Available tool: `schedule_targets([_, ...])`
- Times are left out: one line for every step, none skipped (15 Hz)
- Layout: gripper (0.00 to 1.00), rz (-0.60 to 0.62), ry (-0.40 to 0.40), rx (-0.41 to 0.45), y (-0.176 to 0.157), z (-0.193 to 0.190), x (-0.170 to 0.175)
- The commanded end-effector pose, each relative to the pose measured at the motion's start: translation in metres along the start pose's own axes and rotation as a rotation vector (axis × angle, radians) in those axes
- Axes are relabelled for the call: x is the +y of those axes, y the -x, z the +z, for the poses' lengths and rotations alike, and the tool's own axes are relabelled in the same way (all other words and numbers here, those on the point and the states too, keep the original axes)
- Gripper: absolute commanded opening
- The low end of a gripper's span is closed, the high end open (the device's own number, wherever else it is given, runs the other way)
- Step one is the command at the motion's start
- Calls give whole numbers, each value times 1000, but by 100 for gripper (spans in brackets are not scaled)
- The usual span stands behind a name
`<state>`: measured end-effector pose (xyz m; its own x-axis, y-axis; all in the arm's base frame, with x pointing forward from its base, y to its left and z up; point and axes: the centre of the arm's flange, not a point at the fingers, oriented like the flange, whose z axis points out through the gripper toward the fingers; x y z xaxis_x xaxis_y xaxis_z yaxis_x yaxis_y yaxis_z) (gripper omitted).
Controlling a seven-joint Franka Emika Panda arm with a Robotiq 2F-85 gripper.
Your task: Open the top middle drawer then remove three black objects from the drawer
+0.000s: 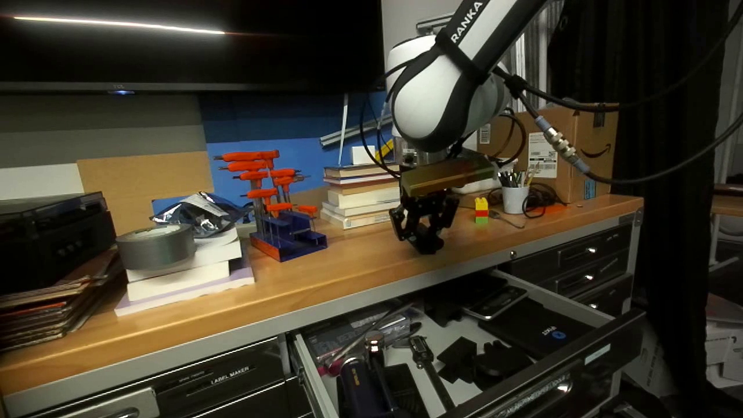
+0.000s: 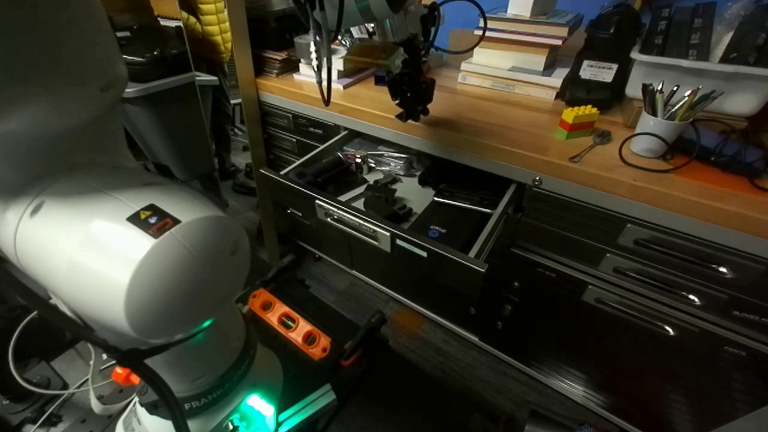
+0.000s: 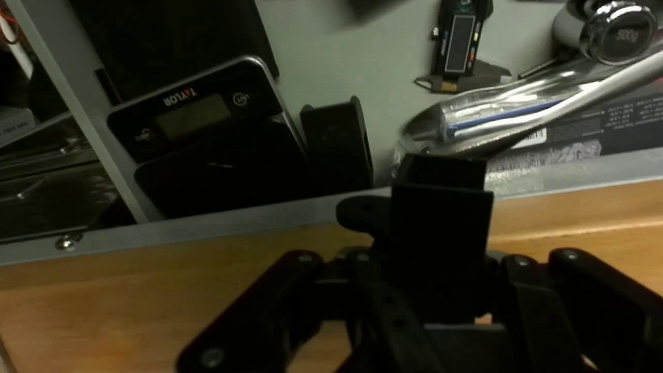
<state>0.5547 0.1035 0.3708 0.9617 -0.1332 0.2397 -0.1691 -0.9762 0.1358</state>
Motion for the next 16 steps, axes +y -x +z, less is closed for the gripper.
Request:
schedule_targets([7, 2, 4, 50, -51, 2, -22])
schedule_targets([7, -2, 3, 56, -64, 4, -28])
schedule_targets([7, -5, 2, 63, -74, 7, -34])
schedule_targets([7, -11, 4, 70, -87, 13, -42])
schedule_targets([7, -13, 7, 74, -98, 17, -48])
schedule_targets([7, -20, 10, 74, -109, 23, -56])
schedule_targets([7, -24, 9, 77, -118, 28, -63])
schedule_targets([7, -27, 9, 76, -127, 33, -69])
schedule_targets([7, -29, 10, 76, -134, 37, -74])
schedule_targets([7, -31, 12, 74, -142, 42, -79])
schedule_targets([7, -33, 17, 72, -148, 45, -83])
schedule_targets([7, -34, 21, 70, -154, 47, -86])
schedule_targets([7, -36, 26, 70, -157, 50, -89])
schedule_targets([7, -37, 29, 72, -161, 50, -90])
schedule_targets([7, -38, 33, 75, -165, 50, -91])
schedule_targets([7, -40, 36, 74, -167, 51, -93])
